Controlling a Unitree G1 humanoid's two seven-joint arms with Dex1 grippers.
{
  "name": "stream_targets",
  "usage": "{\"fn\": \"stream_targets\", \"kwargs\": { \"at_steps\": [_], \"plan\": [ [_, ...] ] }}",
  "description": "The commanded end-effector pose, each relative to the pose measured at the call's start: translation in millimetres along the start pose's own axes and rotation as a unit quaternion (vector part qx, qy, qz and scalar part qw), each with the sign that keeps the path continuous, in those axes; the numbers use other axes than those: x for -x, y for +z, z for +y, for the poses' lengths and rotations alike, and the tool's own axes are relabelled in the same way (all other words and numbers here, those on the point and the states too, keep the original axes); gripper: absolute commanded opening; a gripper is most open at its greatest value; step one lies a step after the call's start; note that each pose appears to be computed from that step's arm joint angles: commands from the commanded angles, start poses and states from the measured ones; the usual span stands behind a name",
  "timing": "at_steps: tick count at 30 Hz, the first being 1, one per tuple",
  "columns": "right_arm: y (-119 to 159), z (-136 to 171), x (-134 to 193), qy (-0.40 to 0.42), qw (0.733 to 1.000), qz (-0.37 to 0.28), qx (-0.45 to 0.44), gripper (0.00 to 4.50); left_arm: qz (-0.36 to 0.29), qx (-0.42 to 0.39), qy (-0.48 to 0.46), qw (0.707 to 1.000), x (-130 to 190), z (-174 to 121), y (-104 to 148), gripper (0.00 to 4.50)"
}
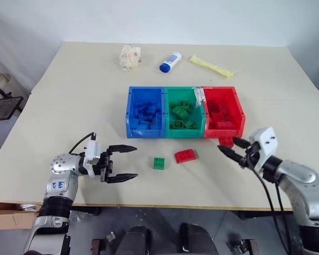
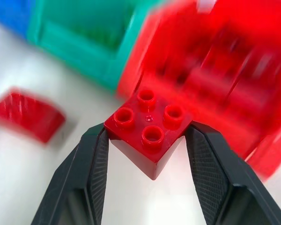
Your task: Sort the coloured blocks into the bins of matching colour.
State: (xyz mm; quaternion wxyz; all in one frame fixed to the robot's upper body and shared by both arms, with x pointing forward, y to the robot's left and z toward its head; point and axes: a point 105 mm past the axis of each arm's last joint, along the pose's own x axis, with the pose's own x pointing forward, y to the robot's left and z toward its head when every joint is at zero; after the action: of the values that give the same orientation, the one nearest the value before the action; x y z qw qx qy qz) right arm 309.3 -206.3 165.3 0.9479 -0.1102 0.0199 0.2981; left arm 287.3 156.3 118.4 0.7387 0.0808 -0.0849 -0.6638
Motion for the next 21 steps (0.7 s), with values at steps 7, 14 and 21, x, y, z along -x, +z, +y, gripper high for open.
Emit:
{"fn": "stream_targets", "kwargs": {
  "at_steps": [7,14,21],
  "plan": [
    [46,-57,-36,-0.069,0.993,-0.047,0.079,3.78,-0.012,-0.014,0.002,1.000,-6,9,7,4.50],
    [44,-48,-23,-0.026,0.994,-0.037,0.095,4.48,-0.009,-0.012,0.015,1.000,-1,7,7,4.50],
    [30,-22,12,0.069,0.993,-0.003,0.098,4.48,-0.010,-0.009,0.012,1.000,-1,5,6,4.50]
  ]
}}
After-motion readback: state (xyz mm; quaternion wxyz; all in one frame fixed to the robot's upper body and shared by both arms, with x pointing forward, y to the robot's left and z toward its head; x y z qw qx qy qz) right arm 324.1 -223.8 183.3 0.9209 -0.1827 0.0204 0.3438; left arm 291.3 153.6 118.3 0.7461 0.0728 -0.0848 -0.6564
